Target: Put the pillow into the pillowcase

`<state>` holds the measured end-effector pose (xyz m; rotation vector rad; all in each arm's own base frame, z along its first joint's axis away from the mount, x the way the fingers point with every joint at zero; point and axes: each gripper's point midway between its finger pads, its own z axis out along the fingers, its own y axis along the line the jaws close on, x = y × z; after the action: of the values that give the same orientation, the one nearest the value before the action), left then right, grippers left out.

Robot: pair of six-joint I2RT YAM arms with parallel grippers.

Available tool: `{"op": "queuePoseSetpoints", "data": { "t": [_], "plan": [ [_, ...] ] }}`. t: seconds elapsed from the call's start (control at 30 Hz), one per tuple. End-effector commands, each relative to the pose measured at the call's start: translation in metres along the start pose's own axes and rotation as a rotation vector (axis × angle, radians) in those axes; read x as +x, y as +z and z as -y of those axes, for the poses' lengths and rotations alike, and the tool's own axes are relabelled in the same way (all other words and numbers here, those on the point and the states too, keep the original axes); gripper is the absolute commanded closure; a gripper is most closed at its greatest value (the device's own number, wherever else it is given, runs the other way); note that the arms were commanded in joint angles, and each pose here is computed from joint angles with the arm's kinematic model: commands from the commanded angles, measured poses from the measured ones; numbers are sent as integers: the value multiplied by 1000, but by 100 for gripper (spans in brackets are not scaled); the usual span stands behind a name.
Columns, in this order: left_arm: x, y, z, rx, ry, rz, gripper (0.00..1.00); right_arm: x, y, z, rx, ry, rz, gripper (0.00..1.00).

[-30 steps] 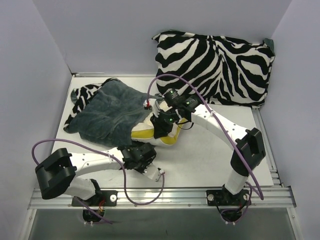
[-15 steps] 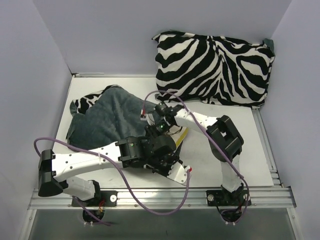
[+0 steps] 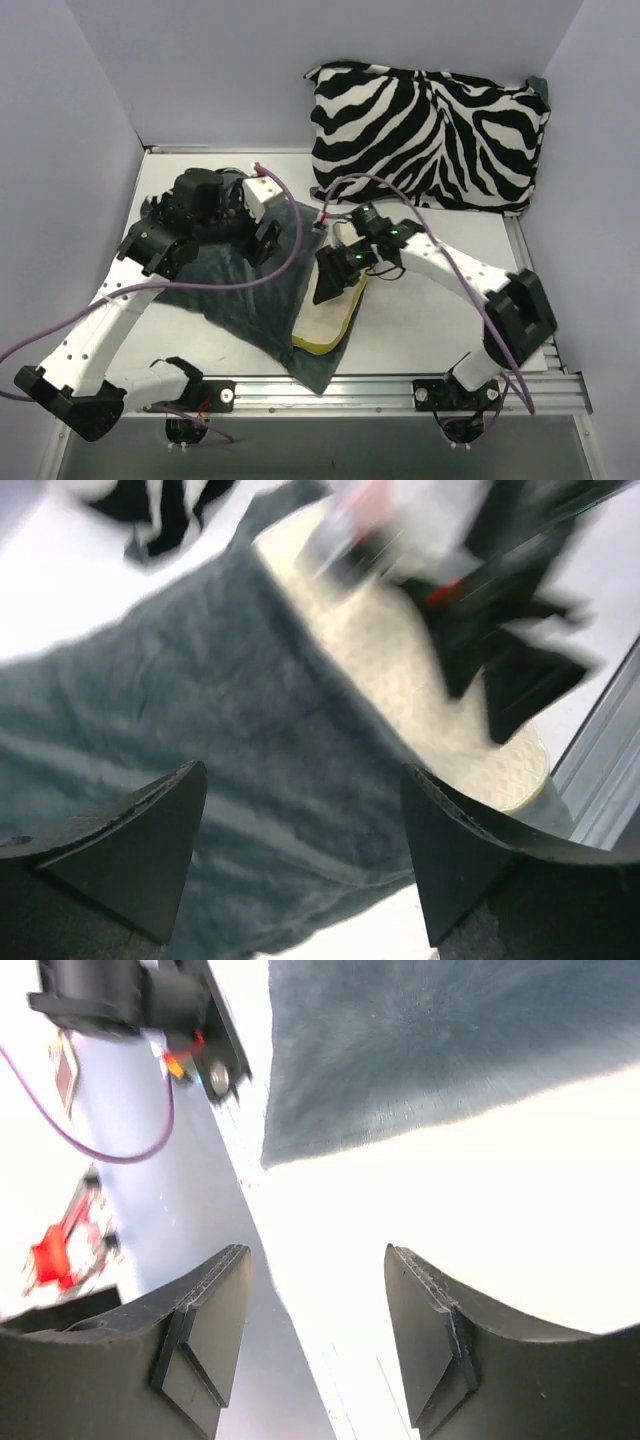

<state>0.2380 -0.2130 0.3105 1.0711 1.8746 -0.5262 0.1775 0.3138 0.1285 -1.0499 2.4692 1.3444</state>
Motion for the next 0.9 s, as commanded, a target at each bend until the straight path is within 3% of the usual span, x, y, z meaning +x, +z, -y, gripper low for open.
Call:
{"op": "queuePoseSetpoints", "data": {
  "t": [0.0,0.17,0.3,0.6,0.87],
  "plan": [
    [42,13,-10,29,-281,-145,15,11,-48,4,99,68,98,45],
    [69,73,-19,29,-373,-293,20,24,-88,53,261,272,215,45],
    [69,121,-21,-13,-316,-346,22,13,-98,107,323,494,265,47],
    [62,208,-64,-134,-265,-342,23,-45,-123,181,380,622,441,46],
    [67,252,-80,-124,-241,-349,31,-68,-109,181,278,660,483,48]
  ]
}}
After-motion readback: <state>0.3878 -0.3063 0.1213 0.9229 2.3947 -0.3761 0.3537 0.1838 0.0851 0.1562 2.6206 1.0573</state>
